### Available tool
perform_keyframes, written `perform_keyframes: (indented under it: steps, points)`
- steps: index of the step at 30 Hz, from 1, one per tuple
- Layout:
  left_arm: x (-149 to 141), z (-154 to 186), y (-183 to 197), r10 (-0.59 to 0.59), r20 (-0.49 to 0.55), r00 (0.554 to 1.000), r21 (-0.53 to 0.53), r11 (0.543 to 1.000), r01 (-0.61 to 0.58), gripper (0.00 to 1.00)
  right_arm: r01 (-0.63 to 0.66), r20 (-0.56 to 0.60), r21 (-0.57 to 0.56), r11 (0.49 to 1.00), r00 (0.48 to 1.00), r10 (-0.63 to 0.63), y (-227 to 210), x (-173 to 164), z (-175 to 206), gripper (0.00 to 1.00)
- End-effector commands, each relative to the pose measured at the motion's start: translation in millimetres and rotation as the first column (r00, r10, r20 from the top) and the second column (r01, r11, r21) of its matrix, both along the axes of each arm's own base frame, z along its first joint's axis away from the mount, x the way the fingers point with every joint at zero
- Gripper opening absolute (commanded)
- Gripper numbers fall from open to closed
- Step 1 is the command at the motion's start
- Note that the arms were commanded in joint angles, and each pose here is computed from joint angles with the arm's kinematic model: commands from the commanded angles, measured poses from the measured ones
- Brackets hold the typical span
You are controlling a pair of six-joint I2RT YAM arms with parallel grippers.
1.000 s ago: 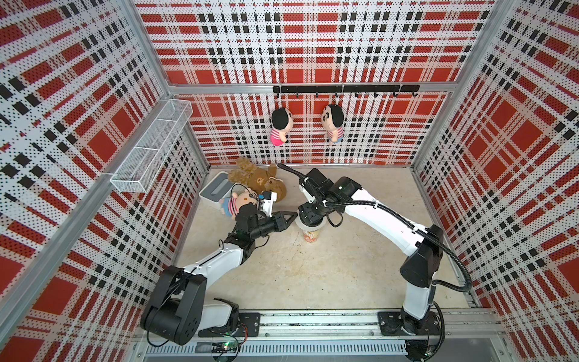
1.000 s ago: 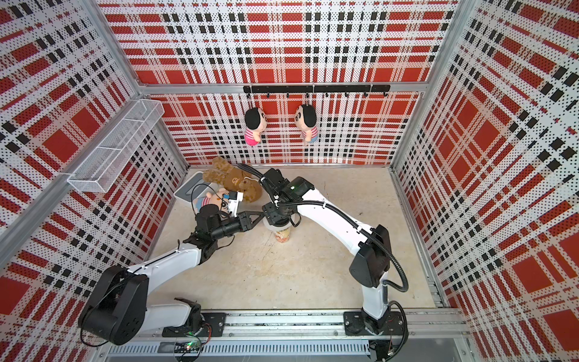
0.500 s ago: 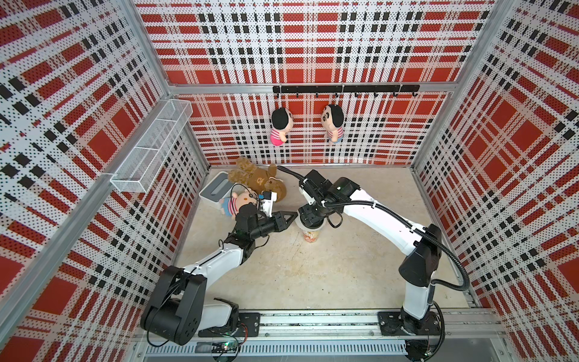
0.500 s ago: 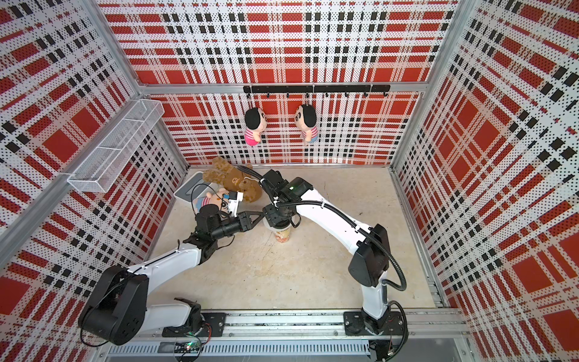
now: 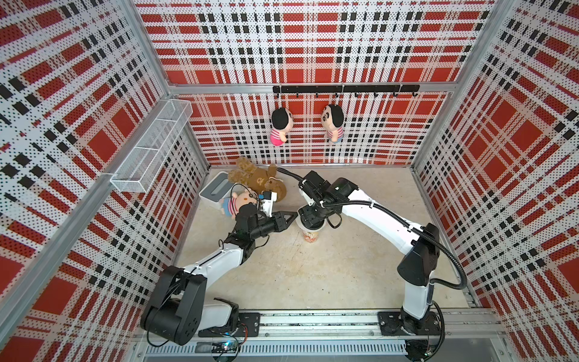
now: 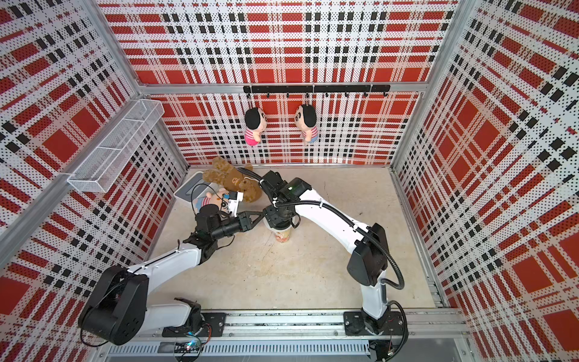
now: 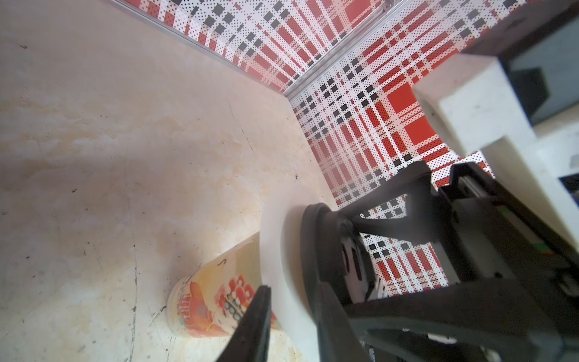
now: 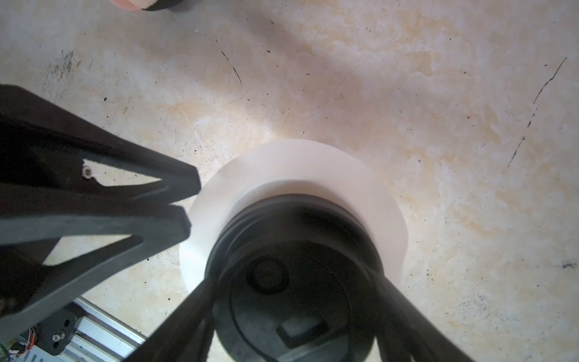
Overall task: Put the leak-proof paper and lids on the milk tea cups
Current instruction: Secure the cup lid on the cup.
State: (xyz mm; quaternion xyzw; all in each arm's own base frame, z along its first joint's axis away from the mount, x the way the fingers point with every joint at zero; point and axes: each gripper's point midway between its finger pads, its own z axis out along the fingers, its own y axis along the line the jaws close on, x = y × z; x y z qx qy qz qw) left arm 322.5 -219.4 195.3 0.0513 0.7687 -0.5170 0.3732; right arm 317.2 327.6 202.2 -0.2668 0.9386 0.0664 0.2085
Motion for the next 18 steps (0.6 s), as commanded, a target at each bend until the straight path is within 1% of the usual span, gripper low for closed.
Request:
perform_keyframes:
  steps: [1, 12, 18]
  points:
    - [-0.5, 2.7, -3.4, -0.023, 0.034, 0.999, 0.000, 1.000, 0.023, 0.30, -0.021, -0.003, -0.021, 1.000, 1.000, 0.021, 5.4, 0.2, -3.9, 0.78]
    - [0.1, -0.9, -4.0, -0.026, 0.026, 0.999, 0.004, 1.000, 0.026, 0.30, -0.036, -0.003, -0.015, 0.999, 0.999, 0.036, 11.8, 4.2, 2.9, 0.79]
    - [0.1, 0.0, -3.2, -0.026, 0.030, 0.999, 0.003, 1.000, 0.026, 0.30, -0.017, -0.002, -0.050, 0.999, 1.000, 0.017, 5.2, 5.6, -2.0, 0.78]
